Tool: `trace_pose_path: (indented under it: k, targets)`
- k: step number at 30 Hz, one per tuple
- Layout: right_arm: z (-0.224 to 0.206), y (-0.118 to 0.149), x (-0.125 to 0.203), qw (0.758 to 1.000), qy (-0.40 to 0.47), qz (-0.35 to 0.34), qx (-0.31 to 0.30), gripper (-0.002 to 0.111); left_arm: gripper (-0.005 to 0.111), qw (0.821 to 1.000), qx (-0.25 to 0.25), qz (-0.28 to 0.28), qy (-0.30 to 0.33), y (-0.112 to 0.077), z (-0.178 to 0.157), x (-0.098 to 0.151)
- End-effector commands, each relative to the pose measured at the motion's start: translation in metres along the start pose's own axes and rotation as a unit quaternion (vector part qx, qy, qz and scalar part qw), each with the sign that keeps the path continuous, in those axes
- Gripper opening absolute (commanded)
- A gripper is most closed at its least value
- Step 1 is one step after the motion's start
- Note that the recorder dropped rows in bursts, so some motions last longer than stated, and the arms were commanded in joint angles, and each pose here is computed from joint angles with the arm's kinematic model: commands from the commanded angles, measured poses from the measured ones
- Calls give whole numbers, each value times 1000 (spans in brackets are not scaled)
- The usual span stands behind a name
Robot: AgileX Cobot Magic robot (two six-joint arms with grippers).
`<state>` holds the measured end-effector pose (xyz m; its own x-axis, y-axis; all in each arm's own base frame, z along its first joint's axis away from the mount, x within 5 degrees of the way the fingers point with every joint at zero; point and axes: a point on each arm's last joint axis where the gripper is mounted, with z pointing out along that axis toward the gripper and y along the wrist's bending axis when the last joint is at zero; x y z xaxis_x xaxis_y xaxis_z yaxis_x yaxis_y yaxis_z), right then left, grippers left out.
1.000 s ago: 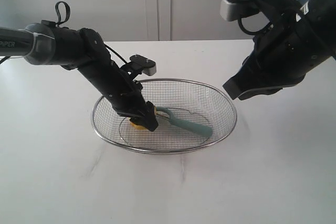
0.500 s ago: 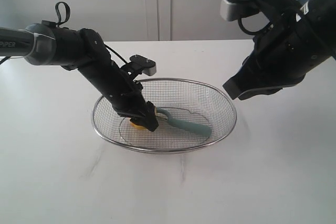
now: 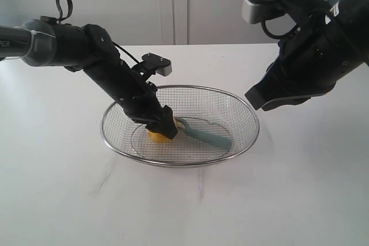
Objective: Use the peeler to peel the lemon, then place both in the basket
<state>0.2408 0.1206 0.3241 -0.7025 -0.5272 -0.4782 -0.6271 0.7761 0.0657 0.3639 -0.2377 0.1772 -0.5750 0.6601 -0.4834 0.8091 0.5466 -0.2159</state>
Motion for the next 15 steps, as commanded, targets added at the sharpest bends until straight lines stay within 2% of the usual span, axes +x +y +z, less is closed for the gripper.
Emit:
trace_pose_path:
  k: [1,9,11,15]
  targets:
    - [-2,0,1,1000,0,0,0,0,75,1000,10,7,-16,-13,-25,-9]
    - [-2,0,1,1000,0,0,0,0,73,999,16,45,-26,-36,-77,-15]
    - [-2,0,1,1000,0,0,0,0,67,998,18,55,-33,-44,-93,-16]
    - [-2,0,1,1000,0,0,0,0,46,995,-2,91,-51,-62,-136,-16]
